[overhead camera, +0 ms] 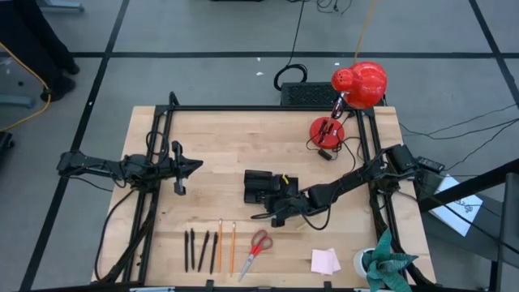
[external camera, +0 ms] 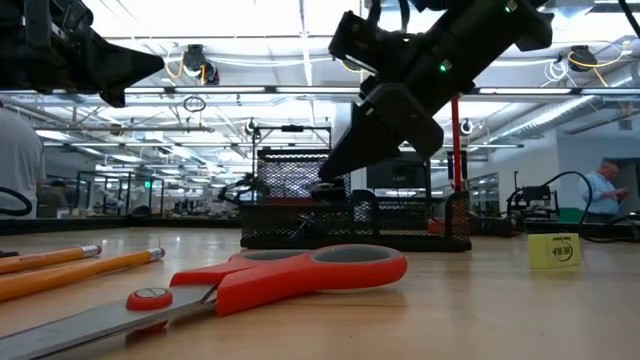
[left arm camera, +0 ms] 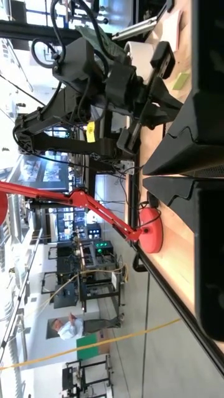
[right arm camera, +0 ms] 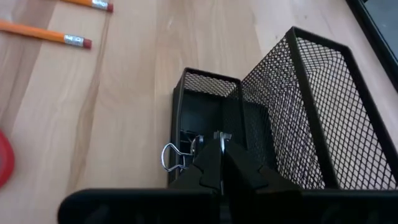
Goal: Pick and place office supplies into organizer
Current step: Put the binder clip into the desk organizer
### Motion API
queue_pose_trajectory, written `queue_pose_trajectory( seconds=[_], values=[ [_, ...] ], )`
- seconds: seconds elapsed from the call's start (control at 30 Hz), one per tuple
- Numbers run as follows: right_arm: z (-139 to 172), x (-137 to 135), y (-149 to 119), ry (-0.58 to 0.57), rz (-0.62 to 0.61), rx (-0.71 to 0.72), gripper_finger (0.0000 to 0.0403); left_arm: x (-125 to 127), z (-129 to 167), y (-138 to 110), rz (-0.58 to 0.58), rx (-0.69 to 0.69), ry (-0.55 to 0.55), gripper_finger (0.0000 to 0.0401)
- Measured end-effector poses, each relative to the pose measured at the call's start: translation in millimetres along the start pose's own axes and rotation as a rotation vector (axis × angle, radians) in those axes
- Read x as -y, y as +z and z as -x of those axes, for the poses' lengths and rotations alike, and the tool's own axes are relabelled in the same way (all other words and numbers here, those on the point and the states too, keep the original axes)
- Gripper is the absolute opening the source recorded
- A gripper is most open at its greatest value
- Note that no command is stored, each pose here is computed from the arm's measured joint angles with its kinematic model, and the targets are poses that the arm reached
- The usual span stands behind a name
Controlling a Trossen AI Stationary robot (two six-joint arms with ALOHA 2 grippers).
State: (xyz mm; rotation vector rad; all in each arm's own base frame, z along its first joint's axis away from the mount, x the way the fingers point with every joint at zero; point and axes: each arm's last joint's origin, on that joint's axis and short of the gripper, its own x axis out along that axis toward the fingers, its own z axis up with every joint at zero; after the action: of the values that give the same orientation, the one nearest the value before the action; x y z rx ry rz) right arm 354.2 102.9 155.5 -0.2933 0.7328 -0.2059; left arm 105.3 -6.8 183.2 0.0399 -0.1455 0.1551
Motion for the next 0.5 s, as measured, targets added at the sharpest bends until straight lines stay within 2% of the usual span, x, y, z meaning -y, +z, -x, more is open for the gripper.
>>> queue_pose_trajectory(
  seconds=[0.5],
  values=[
    [-15,0,-10,-0.042,-0.033,-0.042,0.0000,0,0,0,-0.001,-0.002,0.002,0.0024]
  ],
)
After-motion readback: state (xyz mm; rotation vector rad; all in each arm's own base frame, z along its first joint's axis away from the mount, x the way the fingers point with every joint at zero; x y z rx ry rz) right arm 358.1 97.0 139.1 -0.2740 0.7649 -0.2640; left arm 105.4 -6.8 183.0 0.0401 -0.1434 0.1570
